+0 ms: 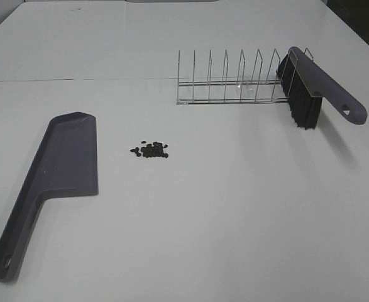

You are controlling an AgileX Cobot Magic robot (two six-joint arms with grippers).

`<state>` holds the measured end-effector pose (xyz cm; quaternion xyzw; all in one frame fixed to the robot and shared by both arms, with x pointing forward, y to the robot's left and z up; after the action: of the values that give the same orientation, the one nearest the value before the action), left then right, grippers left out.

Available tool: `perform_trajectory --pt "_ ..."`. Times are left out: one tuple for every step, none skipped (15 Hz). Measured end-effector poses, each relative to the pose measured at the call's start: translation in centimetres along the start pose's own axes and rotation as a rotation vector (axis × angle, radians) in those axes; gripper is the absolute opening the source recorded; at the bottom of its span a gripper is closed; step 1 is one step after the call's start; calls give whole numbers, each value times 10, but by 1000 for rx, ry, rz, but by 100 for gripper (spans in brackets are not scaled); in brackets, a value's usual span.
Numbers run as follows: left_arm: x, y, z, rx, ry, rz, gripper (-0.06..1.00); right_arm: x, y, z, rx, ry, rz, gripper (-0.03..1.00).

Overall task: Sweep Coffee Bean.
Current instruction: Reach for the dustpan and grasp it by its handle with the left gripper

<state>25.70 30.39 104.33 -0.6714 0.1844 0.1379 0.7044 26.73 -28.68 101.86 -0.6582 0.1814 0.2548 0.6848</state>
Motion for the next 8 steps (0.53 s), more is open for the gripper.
perform_trajectory --pt "0 0 0 0 0 0 84 0 0 0 0 0 0 69" --pt "0 0 0 0 0 0 84 0 0 0 0 0 0 69" --pt "0 0 0 0 0 0 84 0 0 0 0 0 0 69" --pt "0 0 0 0 0 0 83 0 0 0 0 0 0 69" --pt "0 0 0 0 0 0 83 0 0 0 0 0 0 69" --pt "0 0 0 0 0 0 83 0 0 0 0 0 0 69" --pt "0 0 0 0 0 0 83 0 0 0 0 0 0 69" --pt "0 0 0 0 0 0 83 0 0 0 0 0 0 69"
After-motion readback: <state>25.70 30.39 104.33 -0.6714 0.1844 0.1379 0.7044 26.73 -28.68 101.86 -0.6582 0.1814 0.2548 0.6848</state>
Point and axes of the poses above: a point on each arm's last joint axis where the gripper is mounted, x pointing out along that axis toward the gripper, z along the wrist's bending axis when the last joint is at zero, y = z × x, the point moved 3 cm from there along x, pointing out along that axis toward the gripper, and after that the axes turned 3 degrees about x, right-handed, at the moved point
